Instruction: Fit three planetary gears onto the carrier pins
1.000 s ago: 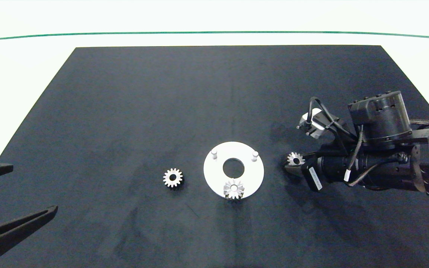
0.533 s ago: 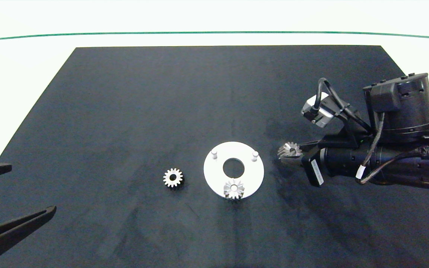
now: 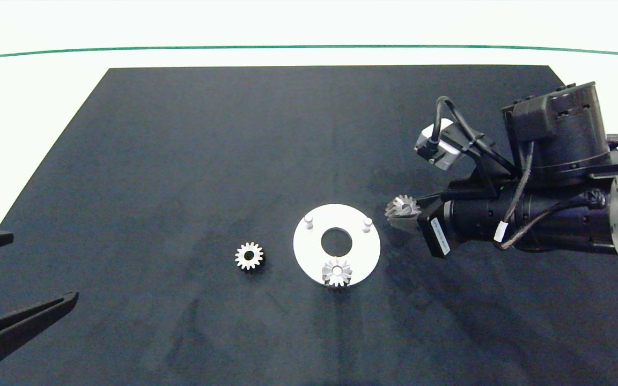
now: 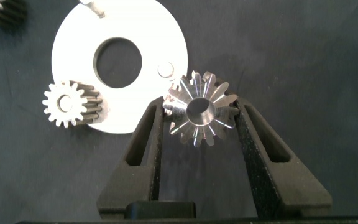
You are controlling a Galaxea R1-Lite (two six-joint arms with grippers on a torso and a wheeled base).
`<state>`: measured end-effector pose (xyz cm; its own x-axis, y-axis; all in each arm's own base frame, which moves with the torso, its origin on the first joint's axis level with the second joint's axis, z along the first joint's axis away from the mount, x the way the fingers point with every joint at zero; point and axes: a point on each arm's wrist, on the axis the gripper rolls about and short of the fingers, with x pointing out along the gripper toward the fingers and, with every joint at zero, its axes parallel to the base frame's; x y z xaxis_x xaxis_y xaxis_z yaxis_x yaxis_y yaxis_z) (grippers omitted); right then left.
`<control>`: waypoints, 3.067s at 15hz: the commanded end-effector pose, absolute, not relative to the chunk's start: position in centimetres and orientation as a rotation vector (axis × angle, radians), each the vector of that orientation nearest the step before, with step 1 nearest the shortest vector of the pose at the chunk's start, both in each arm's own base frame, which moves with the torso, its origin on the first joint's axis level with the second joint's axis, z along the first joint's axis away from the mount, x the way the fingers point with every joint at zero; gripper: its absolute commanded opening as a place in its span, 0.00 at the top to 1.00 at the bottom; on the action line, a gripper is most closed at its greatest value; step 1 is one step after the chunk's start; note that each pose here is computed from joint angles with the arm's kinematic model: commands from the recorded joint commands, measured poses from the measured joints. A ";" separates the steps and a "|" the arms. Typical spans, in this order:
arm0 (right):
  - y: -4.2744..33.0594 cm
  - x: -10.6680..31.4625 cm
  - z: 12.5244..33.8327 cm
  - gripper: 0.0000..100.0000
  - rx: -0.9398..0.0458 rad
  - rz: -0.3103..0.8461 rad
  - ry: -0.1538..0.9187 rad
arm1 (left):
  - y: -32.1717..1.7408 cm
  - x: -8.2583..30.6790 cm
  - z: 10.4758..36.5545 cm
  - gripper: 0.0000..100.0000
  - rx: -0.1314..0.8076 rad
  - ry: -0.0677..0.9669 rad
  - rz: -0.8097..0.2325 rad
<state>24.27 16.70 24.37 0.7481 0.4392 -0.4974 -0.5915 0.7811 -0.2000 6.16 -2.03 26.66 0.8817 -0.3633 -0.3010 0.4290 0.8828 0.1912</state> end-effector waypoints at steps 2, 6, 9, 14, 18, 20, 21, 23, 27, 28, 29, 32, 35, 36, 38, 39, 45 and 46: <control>18.4 24.8 25.9 1.00 -0.385 0.600 0.458 | -2.0 6.0 26.8 0.00 0.258 0.255 -0.416; 20.3 25.4 24.5 1.00 -0.427 0.594 0.502 | -2.0 5.9 26.8 0.00 0.258 0.250 -0.416; 21.0 25.8 23.7 1.00 -0.446 0.585 0.519 | -2.0 6.0 26.8 0.00 0.258 0.252 -0.416; 21.4 26.3 23.4 1.00 -0.448 0.580 0.525 | -2.0 6.0 26.8 0.00 0.258 0.252 -0.416; 21.5 26.6 22.9 1.00 -0.456 0.570 0.537 | -2.0 6.1 26.8 0.00 0.259 0.256 -0.418; 21.7 27.0 22.7 1.00 -0.456 0.569 0.540 | -2.0 6.0 26.8 0.00 0.258 0.255 -0.416; 21.8 27.0 22.8 1.00 -0.456 0.569 0.539 | -2.0 6.1 26.8 0.00 0.258 0.256 -0.416; 21.8 27.1 22.7 1.00 -0.457 0.568 0.542 | -2.0 6.1 26.8 0.00 0.258 0.256 -0.416; 21.9 27.4 22.2 0.00 -0.459 0.565 0.551 | -2.0 6.1 26.8 0.00 0.259 0.257 -0.415; 22.0 27.5 22.1 0.00 -0.461 0.565 0.556 | -2.0 6.1 26.8 0.00 0.259 0.257 -0.415; 22.0 27.5 22.1 0.00 -0.457 0.565 0.557 | -2.0 6.1 26.8 0.00 0.259 0.257 -0.415; 22.0 27.4 22.3 0.00 -0.455 0.565 0.551 | -2.0 6.1 26.8 0.00 0.258 0.258 -0.416; 21.9 27.4 22.4 0.00 -0.452 0.564 0.547 | -2.0 6.2 26.7 0.00 0.259 0.261 -0.418; 21.6 26.9 22.8 0.00 -0.446 0.567 0.539 | -2.0 6.2 26.7 0.00 0.259 0.261 -0.415; 18.5 23.4 26.0 0.00 -0.409 0.557 0.465 | -2.0 6.2 26.7 0.00 0.259 0.264 -0.416; 15.8 21.2 26.7 0.00 -0.394 0.529 0.448 | -2.1 6.3 26.7 0.00 0.259 0.269 -0.414; 5.6 12.0 27.4 0.00 -0.319 0.344 0.386 | -3.4 9.4 23.6 0.00 0.283 0.461 -0.475; 5.2 11.1 27.2 0.00 -0.319 0.343 0.384 | -4.2 10.4 23.0 0.00 0.294 0.495 -0.505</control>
